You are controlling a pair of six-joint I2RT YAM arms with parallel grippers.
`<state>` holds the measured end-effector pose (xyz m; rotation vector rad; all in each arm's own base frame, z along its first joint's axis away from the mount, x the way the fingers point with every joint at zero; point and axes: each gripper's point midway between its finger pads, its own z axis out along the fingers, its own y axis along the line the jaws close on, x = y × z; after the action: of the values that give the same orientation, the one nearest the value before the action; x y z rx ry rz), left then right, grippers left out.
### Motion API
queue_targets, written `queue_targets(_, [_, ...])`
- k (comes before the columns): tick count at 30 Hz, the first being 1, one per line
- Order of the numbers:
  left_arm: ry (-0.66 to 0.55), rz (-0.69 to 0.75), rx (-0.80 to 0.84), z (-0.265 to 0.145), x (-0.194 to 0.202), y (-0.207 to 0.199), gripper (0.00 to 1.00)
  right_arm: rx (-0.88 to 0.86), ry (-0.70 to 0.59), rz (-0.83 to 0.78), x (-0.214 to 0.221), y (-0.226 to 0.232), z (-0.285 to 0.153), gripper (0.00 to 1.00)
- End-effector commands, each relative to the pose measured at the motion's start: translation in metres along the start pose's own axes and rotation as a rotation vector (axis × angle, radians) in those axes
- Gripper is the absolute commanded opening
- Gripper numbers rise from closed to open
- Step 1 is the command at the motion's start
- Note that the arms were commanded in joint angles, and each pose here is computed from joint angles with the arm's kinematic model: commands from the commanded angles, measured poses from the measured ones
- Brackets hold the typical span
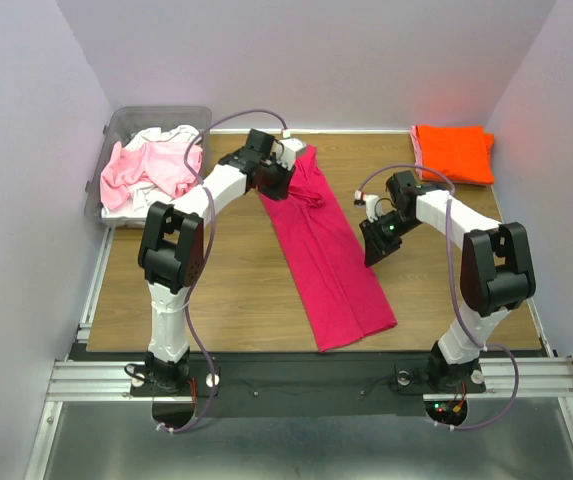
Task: Fold and stack the t-shirts
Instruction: Fold the tshirt
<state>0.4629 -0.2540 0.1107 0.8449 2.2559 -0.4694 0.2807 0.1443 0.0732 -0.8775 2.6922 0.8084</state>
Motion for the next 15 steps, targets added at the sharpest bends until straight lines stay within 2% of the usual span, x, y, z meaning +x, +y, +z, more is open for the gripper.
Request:
queue_targets(1, [0.05, -0.076, 0.054, 0.016, 0.025, -0.023, 0.25, -0.031, 0.02, 0.017, 0.007, -0.002, 0.02, 0.26])
queue_targets(8, [0.114, -0.101, 0.032, 0.044, 0.045, -0.013, 0.25, -0.136, 0.063, 0.069, 0.028, 0.021, 0.05, 0.25])
queue_targets(10, [0.108, -0.086, 0.022, 0.051, 0.038, -0.008, 0.24, -0.18, 0.07, 0.078, 0.028, 0.033, 0.059, 0.23])
queue_targets(12, [0.157, -0.071, 0.022, 0.069, 0.052, -0.001, 0.23, -0.227, 0.084, 0.088, 0.028, 0.05, 0.068, 0.23])
queue_targets(13, [0.126, -0.049, 0.018, 0.072, 0.033, 0.003, 0.23, -0.278, 0.089, 0.088, 0.028, 0.062, 0.074, 0.23])
queue_targets(14, [0.17, -0.058, 0.022, 0.084, 0.045, 0.006, 0.22, -0.307, 0.099, 0.113, 0.03, 0.068, 0.078, 0.23])
queue_targets(15, [0.137, -0.035, 0.02, 0.085, 0.028, 0.008, 0.22, -0.351, 0.1, 0.123, 0.03, 0.078, 0.08, 0.23])
